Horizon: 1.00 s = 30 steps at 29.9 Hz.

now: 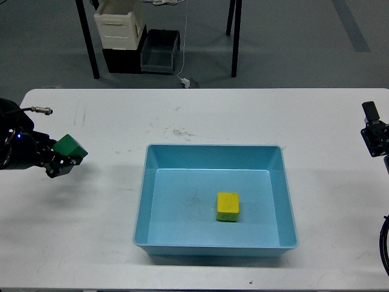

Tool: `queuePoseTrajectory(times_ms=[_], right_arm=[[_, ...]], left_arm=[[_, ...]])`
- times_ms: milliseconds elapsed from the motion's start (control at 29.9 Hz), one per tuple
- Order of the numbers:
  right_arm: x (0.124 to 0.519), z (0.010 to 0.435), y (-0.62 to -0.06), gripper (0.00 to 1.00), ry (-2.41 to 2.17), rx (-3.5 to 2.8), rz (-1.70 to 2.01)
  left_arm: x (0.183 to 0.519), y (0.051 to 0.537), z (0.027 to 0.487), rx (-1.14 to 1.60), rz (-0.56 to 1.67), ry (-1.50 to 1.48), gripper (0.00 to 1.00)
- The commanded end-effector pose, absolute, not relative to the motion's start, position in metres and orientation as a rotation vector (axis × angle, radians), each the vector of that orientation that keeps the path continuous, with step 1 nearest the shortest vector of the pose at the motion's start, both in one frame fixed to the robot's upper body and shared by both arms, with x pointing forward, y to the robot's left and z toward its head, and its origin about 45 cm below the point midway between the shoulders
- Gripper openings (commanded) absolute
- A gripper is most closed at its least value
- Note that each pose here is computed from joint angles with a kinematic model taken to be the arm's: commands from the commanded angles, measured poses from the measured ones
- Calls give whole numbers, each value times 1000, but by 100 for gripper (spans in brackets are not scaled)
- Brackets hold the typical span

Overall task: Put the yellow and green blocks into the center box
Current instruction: 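Lift the green cube and carry it into the blue box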

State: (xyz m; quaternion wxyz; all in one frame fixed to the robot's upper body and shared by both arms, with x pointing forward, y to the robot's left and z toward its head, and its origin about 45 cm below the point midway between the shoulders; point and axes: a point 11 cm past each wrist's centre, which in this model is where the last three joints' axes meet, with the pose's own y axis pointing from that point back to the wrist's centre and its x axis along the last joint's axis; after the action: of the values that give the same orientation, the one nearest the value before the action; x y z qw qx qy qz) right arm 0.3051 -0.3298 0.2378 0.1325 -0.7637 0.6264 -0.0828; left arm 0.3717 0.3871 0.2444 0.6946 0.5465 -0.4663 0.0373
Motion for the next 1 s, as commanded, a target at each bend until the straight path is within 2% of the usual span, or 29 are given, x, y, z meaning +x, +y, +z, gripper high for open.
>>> queuePoseTrajectory(times_ms=[0,134,334,501,735,902,969], right_arm=[[305,234,-332,100,1843,-2209,-234],[305,233,-334,100,1854,-2204,-233],[304,232,-334,100,1861,-2204,-229],[304,231,-336,100,1882,-2187,-232],[302,228,-336,100,1889,-2188,-220],[302,228,-335,100,1886,-2188,-219],[302,228,-335,100,1887,-2188,-218]], left_arm=[[370,354,286,1081,130,-1097,22],[352,300,305,945,25,-1179,22],[338,227,299,856,-206,-1222,23],[334,191,265,921,-441,-1275,23],[325,165,224,929,-610,-1292,25],[338,167,200,994,-637,-1272,40],[339,167,199,997,-636,-1269,52]])
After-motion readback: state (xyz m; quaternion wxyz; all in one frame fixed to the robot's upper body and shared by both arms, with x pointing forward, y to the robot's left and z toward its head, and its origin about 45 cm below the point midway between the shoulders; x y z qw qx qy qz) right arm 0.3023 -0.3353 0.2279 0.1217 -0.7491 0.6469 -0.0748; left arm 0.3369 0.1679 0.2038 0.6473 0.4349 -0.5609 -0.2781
